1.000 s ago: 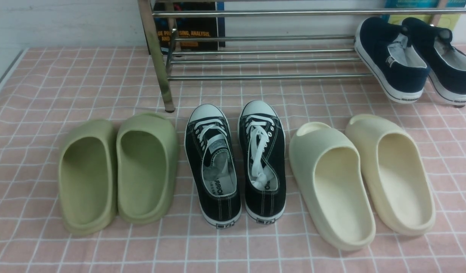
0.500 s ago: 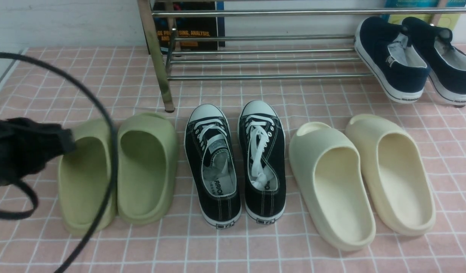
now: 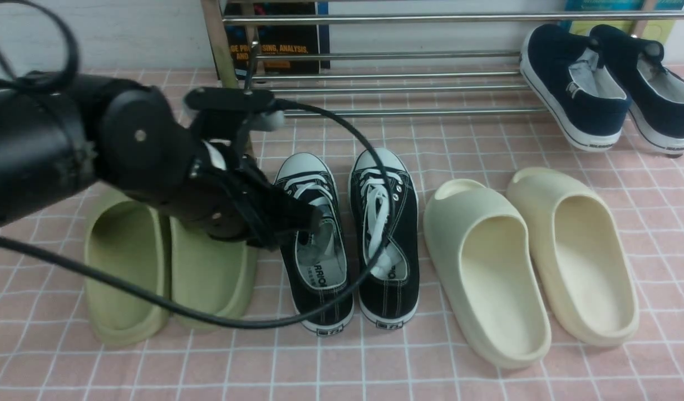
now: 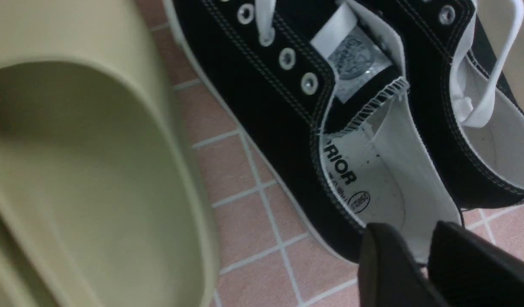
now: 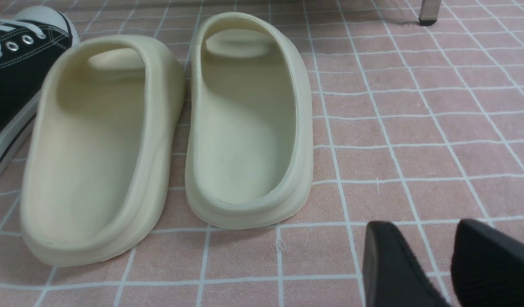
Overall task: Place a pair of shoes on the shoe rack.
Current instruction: Use the left arm to grab the shoe closest to it, then use the left arm to put a shoe into the shoe rack
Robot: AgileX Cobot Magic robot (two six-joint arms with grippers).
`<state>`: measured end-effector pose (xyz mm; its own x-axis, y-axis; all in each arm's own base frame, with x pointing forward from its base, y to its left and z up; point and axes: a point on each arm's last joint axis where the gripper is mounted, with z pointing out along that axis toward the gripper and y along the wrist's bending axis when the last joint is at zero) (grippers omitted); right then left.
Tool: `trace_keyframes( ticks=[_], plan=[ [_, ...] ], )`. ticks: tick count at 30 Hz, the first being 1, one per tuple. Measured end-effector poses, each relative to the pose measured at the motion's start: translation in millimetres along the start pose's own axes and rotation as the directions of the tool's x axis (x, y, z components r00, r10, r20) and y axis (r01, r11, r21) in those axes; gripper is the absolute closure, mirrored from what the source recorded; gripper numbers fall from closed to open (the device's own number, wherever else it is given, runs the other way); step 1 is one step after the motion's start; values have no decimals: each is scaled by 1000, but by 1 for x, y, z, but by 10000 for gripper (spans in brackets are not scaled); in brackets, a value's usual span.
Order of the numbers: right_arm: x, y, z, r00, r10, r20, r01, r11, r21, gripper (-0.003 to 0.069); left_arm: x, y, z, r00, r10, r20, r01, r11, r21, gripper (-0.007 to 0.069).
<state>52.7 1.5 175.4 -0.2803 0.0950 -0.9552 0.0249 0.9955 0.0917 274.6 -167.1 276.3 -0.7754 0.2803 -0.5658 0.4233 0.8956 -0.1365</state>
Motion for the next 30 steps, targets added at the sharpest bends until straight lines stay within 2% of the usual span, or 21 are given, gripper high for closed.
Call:
trace_keyframes(
  ticks=[2,3,4,7,10,12,13,17,18,19,20,21,23,30],
  plan=[
    [0,0,0,1000,0,0,0,1000,0,421,-3,-4,6,1000,27,-12,-27,1000,-5,295],
    [0,0,0,1000,0,0,0,1000,0,421,-6,-8,18,997,61,-36,-62,998,-23,181],
    [0,0,0,1000,0,0,0,1000,0,421,-7,-8,24,997,57,-47,-58,998,-33,141],
    [0,0,0,1000,0,0,0,1000,0,421,-7,-5,41,997,14,-79,-20,998,-68,64],
    [0,0,0,1000,0,0,0,1000,0,421,-3,0,61,993,-32,-111,20,993,-114,58],
    [0,0,0,1000,0,-1,0,1000,0,421,-1,3,73,993,-50,-110,34,990,-139,106],
    [0,0,0,1000,0,-1,0,1000,0,421,-2,3,73,993,-52,-109,36,989,-141,106],
    [0,0,0,1000,0,-1,0,1000,0,421,-2,7,87,992,-105,-68,92,980,-178,355],
    [0,0,0,1000,0,-1,0,1000,0,421,-3,7,87,991,-116,-64,103,978,-181,370],
    [0,0,0,1000,0,-1,0,1000,0,421,-4,8,87,991,-125,-50,114,975,-189,428],
    [0,0,0,1000,0,-1,0,1000,0,421,-7,9,86,989,-148,-27,139,969,-205,533],
    [0,0,0,1000,0,-1,0,1000,0,421,-10,10,85,986,-167,-15,159,962,-220,578],
    [0,0,0,1000,0,-1,0,1000,0,421,-18,11,79,984,-176,14,174,954,-244,603],
    [0,0,0,1000,0,-1,0,1000,0,421,-53,9,44,978,-174,119,200,943,-265,606]
  ],
)
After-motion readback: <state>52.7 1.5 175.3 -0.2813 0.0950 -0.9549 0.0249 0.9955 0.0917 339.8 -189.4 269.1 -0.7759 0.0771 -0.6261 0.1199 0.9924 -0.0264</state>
